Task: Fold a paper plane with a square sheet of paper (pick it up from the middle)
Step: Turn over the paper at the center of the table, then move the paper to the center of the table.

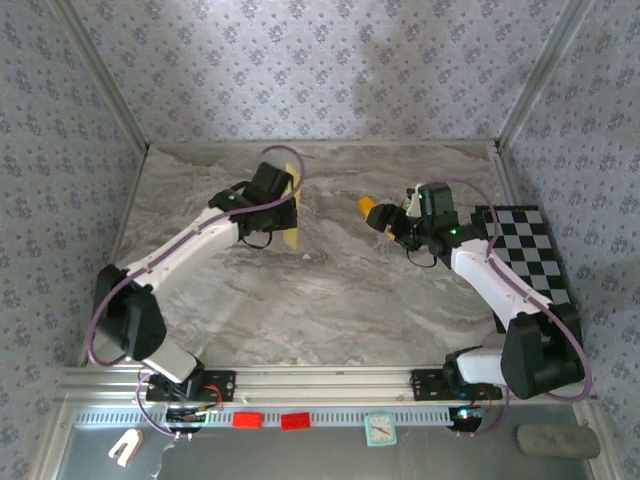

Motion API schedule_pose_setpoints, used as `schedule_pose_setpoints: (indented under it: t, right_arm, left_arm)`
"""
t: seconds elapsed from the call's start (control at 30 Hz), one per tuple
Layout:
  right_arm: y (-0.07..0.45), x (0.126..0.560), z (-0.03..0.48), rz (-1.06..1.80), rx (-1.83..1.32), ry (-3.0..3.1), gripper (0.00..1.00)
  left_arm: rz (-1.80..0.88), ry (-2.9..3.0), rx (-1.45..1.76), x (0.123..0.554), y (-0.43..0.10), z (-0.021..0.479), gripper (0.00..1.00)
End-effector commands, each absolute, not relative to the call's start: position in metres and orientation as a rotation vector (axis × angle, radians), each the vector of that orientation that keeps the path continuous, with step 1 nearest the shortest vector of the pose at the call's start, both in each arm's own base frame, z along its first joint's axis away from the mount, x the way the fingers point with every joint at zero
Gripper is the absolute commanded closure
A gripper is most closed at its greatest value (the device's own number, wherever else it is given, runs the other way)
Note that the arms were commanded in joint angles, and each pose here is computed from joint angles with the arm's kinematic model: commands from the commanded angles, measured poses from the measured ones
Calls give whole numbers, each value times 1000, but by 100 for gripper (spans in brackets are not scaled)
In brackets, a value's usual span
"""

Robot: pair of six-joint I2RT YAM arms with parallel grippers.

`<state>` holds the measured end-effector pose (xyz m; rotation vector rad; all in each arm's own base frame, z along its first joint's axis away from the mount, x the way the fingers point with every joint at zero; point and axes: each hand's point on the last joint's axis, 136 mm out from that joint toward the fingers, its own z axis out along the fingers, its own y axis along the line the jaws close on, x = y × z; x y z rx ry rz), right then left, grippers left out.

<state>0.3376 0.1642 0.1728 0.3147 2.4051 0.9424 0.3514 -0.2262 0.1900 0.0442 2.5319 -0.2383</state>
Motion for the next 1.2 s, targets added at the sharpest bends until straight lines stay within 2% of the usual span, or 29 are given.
schedule_pose_setpoints:
  t: [0.0,0.13,0.33,0.43,0.53,0.77,1.0,1.17]
  right_arm:
    - [149,335,171,861,327,2393,16]
    - [136,341,168,841,377,2377,15]
    - [116,348,163,809,416,2363,15]
    - [110,349,158,820,440,2363,15]
    - [107,350,156,855,453,2356,16]
    - [110,349,149,894,452,2380,17]
    - [136,349,133,961,408,2467,17]
    - [189,344,122,1032,291,2565,20]
  left_arm:
    - [463,2596,194,336,-164,168,90]
    - [671,2565,250,340,-174,158,90]
    - [693,2654,249,332,-209,112,88]
    - [494,2785,191,320,-234,86,81]
    - [196,2861,121,311,-263,73,67]
    - [-250,2890,15,316,-296,87,46]
    - [-441,2816,-192,338,-267,110,32]
    - [-429,2751,-389,352,-223,113,22]
